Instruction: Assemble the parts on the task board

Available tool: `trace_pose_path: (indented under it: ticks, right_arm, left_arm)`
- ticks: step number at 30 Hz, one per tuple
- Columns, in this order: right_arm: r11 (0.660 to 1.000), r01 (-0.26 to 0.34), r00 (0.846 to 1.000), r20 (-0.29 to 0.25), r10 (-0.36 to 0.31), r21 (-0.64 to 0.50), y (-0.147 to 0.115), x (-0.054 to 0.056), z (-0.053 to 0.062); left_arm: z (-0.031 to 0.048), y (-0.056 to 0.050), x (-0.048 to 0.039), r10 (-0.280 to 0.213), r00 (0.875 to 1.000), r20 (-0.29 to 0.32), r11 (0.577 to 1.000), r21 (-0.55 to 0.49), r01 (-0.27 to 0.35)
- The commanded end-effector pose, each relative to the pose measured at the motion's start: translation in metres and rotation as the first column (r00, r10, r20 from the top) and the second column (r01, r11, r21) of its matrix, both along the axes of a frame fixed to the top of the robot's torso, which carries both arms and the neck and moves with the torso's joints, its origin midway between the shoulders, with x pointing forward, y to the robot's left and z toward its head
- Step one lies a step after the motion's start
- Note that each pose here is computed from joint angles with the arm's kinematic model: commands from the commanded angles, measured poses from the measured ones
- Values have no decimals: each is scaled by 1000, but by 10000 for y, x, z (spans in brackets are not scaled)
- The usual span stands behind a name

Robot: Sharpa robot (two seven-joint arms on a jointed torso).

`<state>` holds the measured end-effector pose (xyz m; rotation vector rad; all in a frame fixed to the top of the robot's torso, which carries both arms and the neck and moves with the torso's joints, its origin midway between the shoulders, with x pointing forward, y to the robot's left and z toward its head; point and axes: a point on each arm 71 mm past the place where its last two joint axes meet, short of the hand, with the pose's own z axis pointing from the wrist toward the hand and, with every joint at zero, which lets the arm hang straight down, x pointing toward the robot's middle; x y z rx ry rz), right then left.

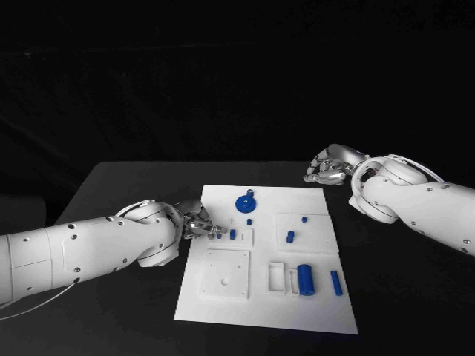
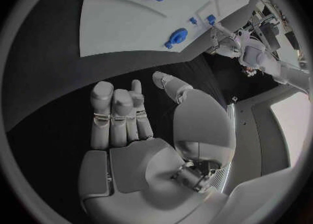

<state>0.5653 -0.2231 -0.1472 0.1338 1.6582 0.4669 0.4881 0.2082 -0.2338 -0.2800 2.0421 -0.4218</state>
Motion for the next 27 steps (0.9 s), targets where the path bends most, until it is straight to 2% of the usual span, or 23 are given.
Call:
trace_pose_path:
  ticks: [1,5,10,13,14,17,19,22,25,27]
  right_arm:
    - [1000,-12,1000,-5,12,-5,9,-4,-7]
    - [1000,-13,1000,-5,13,-5,9,-4,-9]
    - [1000,-12,1000,-5,12,-3,6,-3,-13]
    - [1000,-12,1000,-5,12,-1,10,-1,-13]
    - [1000,-11,1000,-5,11,0,7,0,-13]
    - [1000,-9,1000,-4,9,3,-2,3,-13]
    - [1000,-7,1000,-3,7,3,-8,7,-13]
    - [1000,-8,1000,-2,8,5,-8,10,-13]
    - [1000,-10,1000,-2,10,7,-3,11,-13]
    - [1000,-11,1000,-2,11,7,1,12,-13]
  left_arm:
    - [24,11,10,15,1000,4,999,-36,-15]
    - [117,12,57,43,999,33,995,-95,-40]
    - [290,8,136,100,991,90,967,-245,-75]
    - [378,-18,184,95,985,142,924,-381,-34]
    - [407,-18,200,104,980,169,912,-409,-26]
    - [458,-52,234,81,974,210,887,-462,26]
    - [478,-95,247,45,972,229,882,-467,69]
    - [509,-186,256,-41,956,291,892,-420,166]
    - [535,-282,249,-148,920,364,903,-329,276]
    - [546,-366,244,-230,883,410,903,-249,351]
